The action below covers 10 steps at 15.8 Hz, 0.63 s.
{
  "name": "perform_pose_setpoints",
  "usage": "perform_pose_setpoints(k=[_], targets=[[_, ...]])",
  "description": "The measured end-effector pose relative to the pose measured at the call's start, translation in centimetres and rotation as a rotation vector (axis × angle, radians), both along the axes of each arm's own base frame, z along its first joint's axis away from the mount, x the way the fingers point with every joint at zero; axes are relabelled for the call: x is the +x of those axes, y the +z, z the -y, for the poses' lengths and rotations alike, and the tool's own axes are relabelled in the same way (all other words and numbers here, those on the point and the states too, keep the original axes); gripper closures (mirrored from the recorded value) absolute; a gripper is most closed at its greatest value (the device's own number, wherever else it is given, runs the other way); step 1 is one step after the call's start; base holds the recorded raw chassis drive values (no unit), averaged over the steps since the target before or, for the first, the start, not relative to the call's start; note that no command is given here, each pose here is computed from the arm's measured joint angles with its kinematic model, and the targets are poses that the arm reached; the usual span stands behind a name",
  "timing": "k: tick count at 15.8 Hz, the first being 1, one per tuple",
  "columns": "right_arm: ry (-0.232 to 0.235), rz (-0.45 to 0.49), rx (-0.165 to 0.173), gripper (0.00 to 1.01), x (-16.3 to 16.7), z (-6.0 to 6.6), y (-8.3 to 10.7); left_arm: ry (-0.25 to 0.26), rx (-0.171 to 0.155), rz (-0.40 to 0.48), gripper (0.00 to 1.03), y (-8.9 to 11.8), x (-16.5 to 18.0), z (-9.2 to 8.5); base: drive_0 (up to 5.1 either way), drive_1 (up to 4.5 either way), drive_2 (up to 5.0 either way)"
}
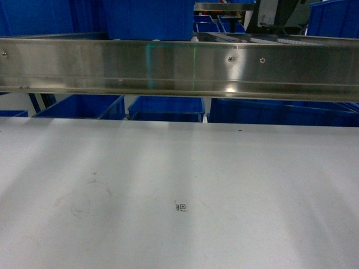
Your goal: Place magnetic block on left shelf second layer
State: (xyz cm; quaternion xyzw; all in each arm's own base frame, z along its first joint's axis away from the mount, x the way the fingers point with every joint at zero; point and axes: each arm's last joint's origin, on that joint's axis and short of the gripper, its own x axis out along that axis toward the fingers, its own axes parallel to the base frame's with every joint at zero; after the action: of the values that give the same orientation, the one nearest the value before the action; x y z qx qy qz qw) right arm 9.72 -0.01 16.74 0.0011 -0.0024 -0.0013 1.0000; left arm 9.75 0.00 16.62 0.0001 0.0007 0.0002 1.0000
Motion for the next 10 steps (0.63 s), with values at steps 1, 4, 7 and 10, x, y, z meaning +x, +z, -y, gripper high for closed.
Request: perform_pose_setpoints(k=[1, 4, 7, 10], targets=[[0.000, 0.000, 0.000, 0.03, 0.00, 0.00, 0.00, 0.000, 0.000, 0.000, 0.05, 0.00, 0.00, 0.00, 0.0, 0.00, 0.0], [0.000, 0.000, 0.000, 0.03, 0.00, 0.00, 0.00, 0.000, 0.000, 0.000, 0.05, 0.00, 0.00, 0.00, 0.0, 0.00, 0.0], [0.000, 0.000, 0.000, 0.03, 0.00, 0.00, 0.00, 0.000, 0.000, 0.000, 0.05, 0.00, 0.00, 0.00, 0.0, 0.00, 0.0], [0.000, 0.000, 0.000, 0.03, 0.00, 0.00, 0.00, 0.000, 0.000, 0.000, 0.05, 0.00, 0.00, 0.00, 0.0, 0.00, 0.0]])
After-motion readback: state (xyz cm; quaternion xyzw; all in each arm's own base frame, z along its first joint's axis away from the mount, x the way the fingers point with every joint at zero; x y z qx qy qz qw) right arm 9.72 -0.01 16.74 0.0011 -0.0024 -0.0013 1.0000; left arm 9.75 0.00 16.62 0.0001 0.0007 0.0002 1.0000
